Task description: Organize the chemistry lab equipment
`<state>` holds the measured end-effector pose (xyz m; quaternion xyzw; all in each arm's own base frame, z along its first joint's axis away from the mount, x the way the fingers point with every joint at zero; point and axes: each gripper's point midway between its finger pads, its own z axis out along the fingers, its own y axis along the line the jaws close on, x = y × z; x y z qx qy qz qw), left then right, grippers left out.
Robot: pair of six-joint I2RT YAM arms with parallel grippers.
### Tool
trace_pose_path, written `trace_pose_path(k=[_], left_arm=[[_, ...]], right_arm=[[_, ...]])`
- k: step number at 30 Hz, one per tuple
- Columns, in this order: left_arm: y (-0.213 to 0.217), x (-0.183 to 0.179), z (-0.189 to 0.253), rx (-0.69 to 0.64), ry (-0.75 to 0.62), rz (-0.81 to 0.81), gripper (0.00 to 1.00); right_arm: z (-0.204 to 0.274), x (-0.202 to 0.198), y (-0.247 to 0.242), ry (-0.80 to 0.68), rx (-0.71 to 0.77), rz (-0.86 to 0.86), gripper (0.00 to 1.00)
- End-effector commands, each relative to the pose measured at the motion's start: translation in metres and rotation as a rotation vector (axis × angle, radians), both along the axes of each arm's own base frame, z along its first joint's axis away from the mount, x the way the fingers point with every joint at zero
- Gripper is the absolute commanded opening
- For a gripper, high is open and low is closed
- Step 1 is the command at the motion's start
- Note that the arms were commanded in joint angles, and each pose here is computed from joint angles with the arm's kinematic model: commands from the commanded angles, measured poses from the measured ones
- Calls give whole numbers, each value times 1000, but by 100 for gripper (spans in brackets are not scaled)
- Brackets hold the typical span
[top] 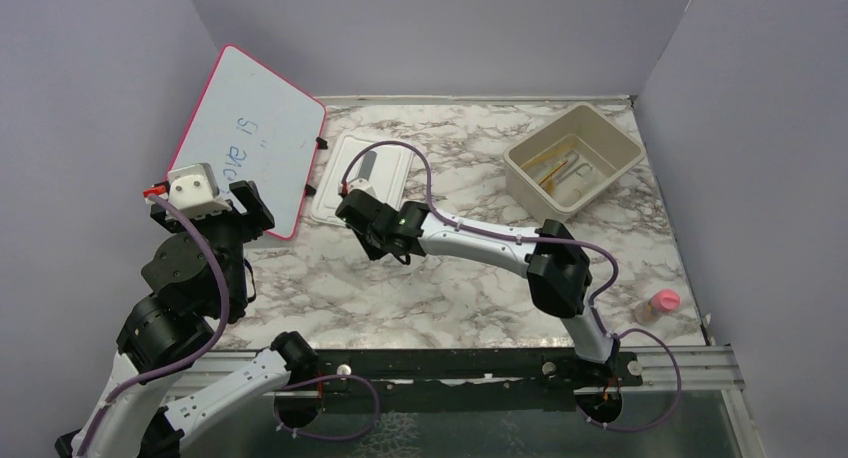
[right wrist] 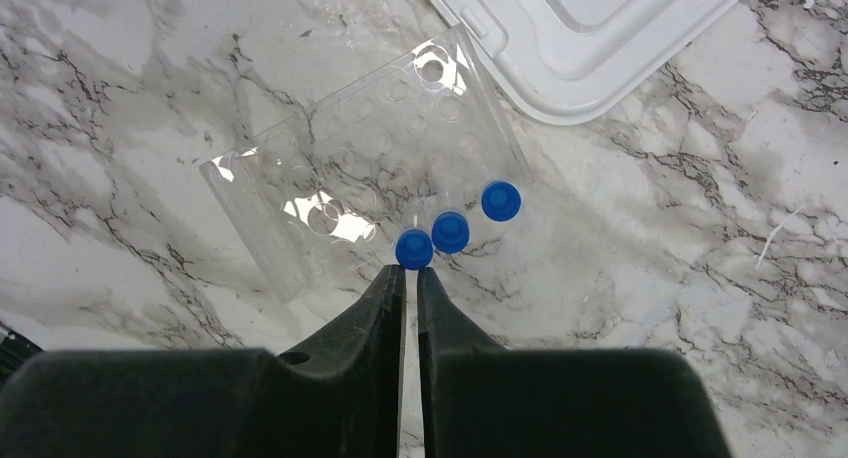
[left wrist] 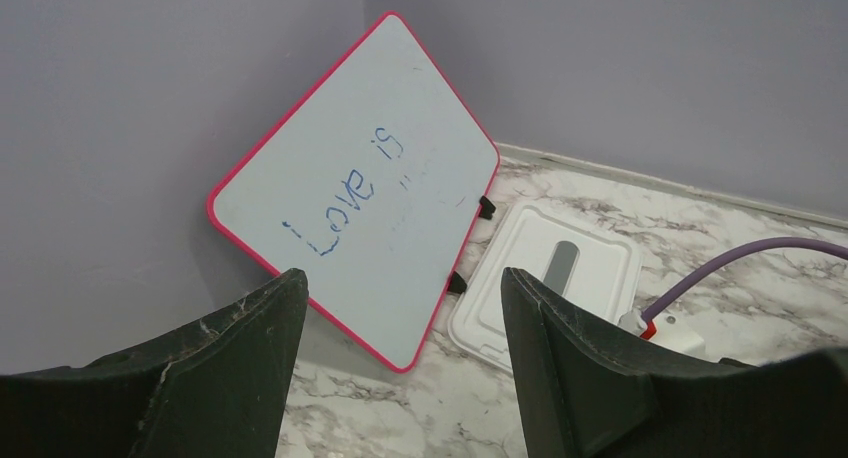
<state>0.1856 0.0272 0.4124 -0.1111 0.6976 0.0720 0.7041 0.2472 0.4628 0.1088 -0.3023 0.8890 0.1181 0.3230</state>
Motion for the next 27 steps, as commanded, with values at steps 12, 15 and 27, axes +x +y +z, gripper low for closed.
trace_pose_path(k=[12, 15, 27], left_arm=[[-9, 4, -2, -3, 3, -38, 74], [-14, 5, -3, -3, 7, -59, 74], [-82, 18, -38, -80, 80, -342, 80]], right_arm=[[38, -4, 12, -20, 132, 2, 22], [65, -6, 3, -51, 211, -11, 29], [45, 58, -165, -102, 16, -405, 50]])
